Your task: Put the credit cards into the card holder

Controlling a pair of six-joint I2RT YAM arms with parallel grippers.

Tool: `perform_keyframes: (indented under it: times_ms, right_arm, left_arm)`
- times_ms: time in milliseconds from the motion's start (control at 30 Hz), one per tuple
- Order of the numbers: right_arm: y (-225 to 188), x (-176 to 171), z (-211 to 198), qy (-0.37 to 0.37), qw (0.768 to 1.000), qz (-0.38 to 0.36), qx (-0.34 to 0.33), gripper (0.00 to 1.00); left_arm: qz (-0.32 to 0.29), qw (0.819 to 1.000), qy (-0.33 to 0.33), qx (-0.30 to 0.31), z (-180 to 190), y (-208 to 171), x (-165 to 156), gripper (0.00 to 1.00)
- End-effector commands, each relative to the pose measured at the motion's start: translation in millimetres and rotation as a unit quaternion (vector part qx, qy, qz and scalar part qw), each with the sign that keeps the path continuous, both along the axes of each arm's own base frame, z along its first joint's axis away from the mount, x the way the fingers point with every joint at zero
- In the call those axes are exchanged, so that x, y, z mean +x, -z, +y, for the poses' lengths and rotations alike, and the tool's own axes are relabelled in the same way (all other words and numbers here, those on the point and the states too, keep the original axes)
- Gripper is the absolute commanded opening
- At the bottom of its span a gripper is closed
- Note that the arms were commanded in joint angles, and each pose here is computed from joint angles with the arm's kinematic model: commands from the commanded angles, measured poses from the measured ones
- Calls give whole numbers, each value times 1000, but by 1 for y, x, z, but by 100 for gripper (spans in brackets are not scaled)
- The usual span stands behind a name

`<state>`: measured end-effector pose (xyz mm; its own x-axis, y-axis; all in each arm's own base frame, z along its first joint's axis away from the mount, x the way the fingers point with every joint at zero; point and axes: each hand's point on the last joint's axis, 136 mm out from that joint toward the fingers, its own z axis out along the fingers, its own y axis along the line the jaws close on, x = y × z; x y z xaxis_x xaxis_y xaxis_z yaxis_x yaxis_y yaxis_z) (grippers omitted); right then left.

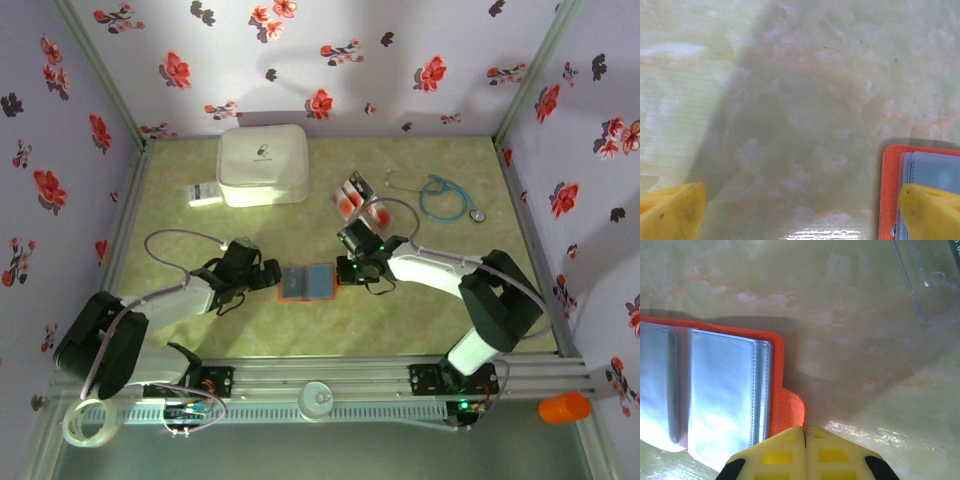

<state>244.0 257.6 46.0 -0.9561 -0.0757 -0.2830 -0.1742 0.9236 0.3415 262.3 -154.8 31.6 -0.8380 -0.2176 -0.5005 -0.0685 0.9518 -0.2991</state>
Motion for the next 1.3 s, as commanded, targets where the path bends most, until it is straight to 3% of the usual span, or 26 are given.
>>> perform_keyframes:
  times_ms: [0,100,233,500,833,1267]
  right_arm:
    - [-6,-3,-9,3,1000,-8,-7,21]
    - [-22,1,-7,6,1000,-23,4,29]
    - [-41,6,2,2,999,-35,28,28]
    - [-45,10,41,-19,994,-13,103,0]
    - [-22,13,77,-23,988,18,151,0]
    - [-6,13,94,-25,986,34,160,0]
  left_arm:
    - [13,1000,23,-12,-13,-1,-4,99]
    - [10,1000,24,-14,-15,-5,-4,99]
    - [5,1000,24,-15,-15,-11,-3,99]
    - [4,1000,22,-13,-13,-13,-4,99]
    - [4,1000,21,-10,-12,-12,-4,99]
    - [3,1000,20,-11,-12,-13,-4,99]
